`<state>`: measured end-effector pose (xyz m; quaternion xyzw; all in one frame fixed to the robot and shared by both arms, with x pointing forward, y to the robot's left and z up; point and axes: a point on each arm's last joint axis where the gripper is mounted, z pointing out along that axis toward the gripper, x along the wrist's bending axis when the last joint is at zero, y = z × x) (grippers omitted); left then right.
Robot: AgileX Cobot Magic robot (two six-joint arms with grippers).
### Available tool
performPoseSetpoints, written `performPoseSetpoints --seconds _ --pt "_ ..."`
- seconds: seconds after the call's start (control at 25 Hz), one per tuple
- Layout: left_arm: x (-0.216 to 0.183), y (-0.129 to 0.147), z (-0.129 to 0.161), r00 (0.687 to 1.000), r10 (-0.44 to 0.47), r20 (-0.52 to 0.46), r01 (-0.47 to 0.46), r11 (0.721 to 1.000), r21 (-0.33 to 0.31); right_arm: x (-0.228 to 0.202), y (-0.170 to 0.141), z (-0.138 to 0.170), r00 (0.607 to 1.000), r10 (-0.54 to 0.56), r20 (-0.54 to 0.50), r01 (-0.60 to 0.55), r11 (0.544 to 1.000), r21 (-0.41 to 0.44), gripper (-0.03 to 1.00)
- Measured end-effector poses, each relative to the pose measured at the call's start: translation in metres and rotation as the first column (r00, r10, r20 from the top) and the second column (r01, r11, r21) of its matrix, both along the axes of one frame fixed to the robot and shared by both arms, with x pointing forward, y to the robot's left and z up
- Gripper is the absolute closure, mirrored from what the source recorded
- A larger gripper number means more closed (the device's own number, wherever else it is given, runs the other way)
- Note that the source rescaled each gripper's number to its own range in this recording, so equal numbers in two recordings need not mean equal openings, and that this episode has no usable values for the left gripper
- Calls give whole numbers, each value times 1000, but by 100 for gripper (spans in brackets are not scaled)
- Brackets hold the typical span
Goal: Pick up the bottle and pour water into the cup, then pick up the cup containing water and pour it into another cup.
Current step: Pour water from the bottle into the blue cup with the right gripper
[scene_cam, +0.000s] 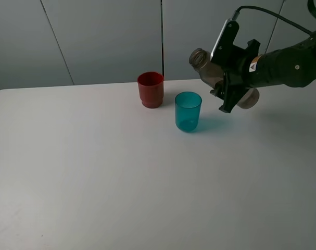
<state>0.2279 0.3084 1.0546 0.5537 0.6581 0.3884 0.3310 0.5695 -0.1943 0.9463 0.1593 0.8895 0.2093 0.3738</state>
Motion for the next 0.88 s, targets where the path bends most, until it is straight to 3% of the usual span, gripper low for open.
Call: performPoseSetpoints --seconds 0.44,0.88 --pt "0 0 0 1000 0 0 0 1000 0 3 1 0 997 78 21 -75 993 -94 96" --pt "0 0 0 1000 0 0 0 1000 0 17 4 -6 995 97 3 -96 986 -134 96"
